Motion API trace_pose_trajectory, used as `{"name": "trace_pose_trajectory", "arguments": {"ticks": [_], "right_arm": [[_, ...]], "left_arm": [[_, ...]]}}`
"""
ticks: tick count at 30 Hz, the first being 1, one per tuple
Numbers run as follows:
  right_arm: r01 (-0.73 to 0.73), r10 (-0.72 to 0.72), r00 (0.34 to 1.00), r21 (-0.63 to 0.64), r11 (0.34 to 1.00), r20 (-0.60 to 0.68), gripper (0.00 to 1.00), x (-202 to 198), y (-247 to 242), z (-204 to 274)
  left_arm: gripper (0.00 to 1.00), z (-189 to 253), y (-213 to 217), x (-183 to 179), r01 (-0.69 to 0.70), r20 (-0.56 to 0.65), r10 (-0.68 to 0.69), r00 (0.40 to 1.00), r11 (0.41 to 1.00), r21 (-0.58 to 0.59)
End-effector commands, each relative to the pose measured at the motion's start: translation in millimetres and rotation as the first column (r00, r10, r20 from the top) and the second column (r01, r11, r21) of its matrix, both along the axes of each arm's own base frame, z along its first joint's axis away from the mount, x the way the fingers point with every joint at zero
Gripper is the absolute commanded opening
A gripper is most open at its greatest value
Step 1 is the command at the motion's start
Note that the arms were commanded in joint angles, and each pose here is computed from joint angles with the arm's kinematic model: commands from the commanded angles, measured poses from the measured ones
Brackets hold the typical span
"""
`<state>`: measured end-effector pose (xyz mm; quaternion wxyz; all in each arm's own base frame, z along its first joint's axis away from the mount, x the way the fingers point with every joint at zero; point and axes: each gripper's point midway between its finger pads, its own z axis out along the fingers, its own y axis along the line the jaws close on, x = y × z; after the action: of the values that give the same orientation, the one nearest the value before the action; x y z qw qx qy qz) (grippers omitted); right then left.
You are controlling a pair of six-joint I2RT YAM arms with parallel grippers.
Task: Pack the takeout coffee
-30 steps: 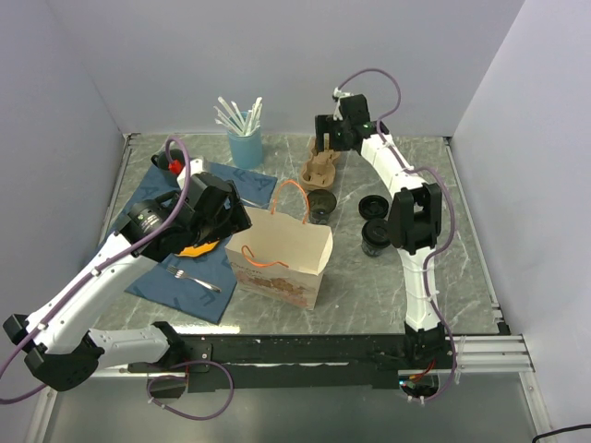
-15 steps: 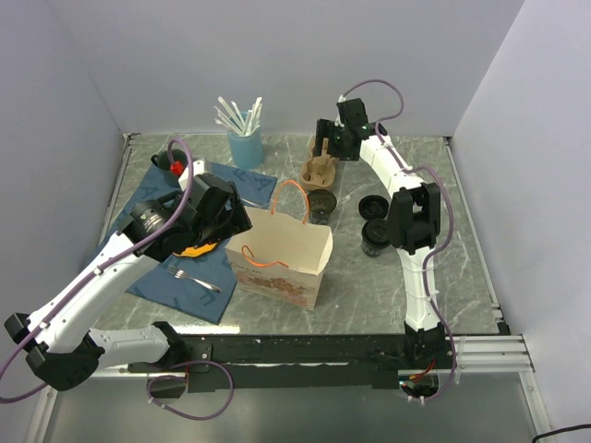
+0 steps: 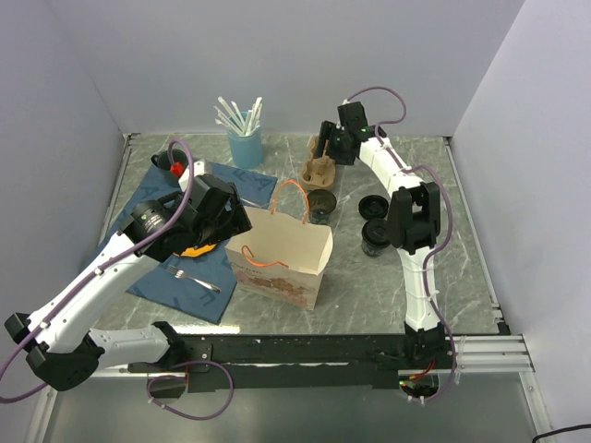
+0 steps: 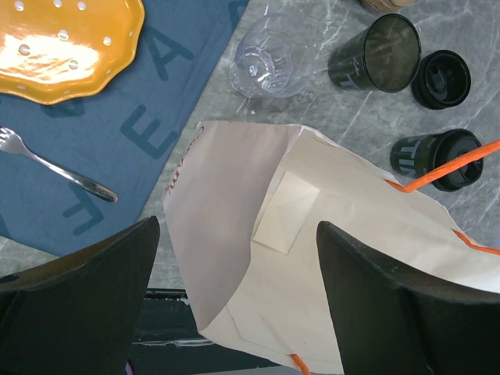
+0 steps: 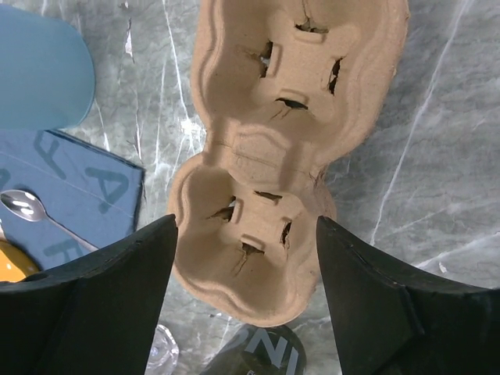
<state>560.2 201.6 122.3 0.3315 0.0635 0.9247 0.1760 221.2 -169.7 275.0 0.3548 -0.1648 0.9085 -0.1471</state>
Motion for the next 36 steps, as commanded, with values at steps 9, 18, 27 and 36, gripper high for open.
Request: {"name": "trace_pose_trajectory", "arguments": {"ticks": [9, 18, 27, 36], "right_arm": [[0.040, -0.041, 0.999, 0.017, 0.999, 0.034, 0.70, 15, -13, 0], [0.040, -0.041, 0.998, 0.023, 0.999, 0.040, 0.61, 18, -15, -3], [0.081, -0.081, 0.997, -0.006, 0.997, 0.019, 0.52, 22, -22, -16], [0.093, -0.093, 0.995, -0.012, 0.996, 0.032, 0.44, 28, -23, -20]], "left_arm": [[0.88, 4, 1, 0, 0.001, 0.003, -0.001, 1.000, 1.000, -0.003], [0.88, 4, -1, 2, 0.011, 0.004, -0.011, 1.000, 1.000, 0.005], [0.89, 2, 0, 1, 0.013, -0.002, -0.013, 1.000, 1.000, 0.014], [0.89, 1, 0, 2, 0.013, -0.006, -0.012, 1.000, 1.000, 0.019]]}}
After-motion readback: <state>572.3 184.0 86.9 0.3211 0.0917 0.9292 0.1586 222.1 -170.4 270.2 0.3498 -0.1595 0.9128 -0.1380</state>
